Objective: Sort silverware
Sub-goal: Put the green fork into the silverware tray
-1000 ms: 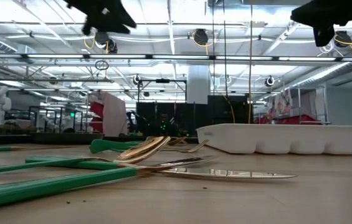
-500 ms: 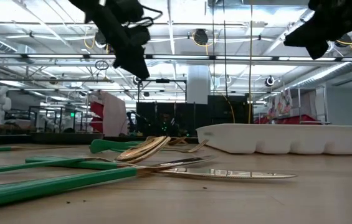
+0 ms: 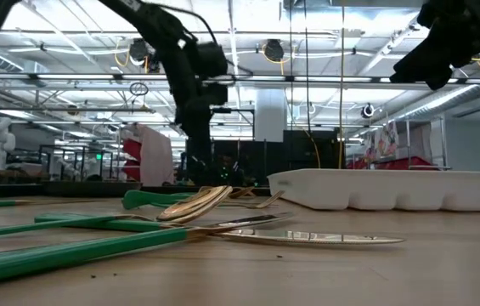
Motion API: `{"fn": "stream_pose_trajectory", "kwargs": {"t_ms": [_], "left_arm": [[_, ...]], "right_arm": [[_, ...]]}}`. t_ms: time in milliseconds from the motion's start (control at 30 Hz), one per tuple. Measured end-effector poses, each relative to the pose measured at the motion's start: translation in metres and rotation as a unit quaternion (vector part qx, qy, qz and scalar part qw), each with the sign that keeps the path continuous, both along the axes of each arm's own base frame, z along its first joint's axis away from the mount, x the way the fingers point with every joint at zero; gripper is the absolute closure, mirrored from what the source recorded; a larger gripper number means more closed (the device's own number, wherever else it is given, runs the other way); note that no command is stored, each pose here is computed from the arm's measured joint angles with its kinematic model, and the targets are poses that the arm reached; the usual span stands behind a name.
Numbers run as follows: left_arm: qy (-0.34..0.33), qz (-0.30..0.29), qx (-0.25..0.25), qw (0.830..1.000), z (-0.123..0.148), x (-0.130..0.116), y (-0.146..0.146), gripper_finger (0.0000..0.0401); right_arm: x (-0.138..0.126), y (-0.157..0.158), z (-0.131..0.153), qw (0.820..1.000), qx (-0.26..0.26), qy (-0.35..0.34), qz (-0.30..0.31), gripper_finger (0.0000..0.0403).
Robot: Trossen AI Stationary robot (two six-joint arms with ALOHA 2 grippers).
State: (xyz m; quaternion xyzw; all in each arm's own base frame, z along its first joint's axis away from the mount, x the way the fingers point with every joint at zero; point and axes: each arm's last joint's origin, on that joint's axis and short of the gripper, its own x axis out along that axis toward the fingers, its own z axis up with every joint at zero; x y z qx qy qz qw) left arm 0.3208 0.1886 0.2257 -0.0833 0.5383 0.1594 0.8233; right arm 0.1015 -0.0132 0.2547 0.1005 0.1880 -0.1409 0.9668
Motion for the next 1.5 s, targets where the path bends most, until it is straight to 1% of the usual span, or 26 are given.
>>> {"fn": "stream_pose_trajectory", "kwargs": {"t_ms": [133,267,433,633,900,1300,1400,1500], "left_arm": [[0.016,0.009,-0.009,1.0,-0.021,0.006,0.008,0.0204],[0.01,0.014,0.01,1.0,-0.032,0.014,0.014,0.0204],[-0.014,0.017,0.029,0.999,-0.038,0.021,0.02,0.0204],[0.005,0.022,0.006,1.0,-0.058,0.021,0.027,0.0204],[-0.012,0.01,0.03,0.999,-0.066,0.028,0.032,0.0205],[-0.007,0.012,0.01,1.0,-0.091,0.033,0.037,0.0206],[-0.004,0.01,0.007,1.0,-0.094,0.033,0.037,0.0225],[-0.003,0.01,0.008,1.0,-0.094,0.034,0.036,0.0276]], "right_arm": [[0.0,0.0,0.0,1.0,0.0,0.002,0.0,0.0238],[0.0,0.0,-0.001,1.0,0.001,0.006,0.0,0.0238],[0.0,0.0,-0.001,1.0,0.009,0.004,-0.003,0.0238],[0.0,0.0,-0.001,1.0,0.013,0.003,-0.003,0.0238],[0.0,0.0,-0.001,1.0,0.027,0.0,-0.008,0.0238],[-0.001,0.0,-0.003,0.999,0.038,0.006,-0.012,0.0238],[-0.002,0.0,-0.004,0.999,0.044,0.01,-0.014,0.0238],[-0.002,0.0,-0.004,0.999,0.047,0.009,-0.016,0.0238]]}}
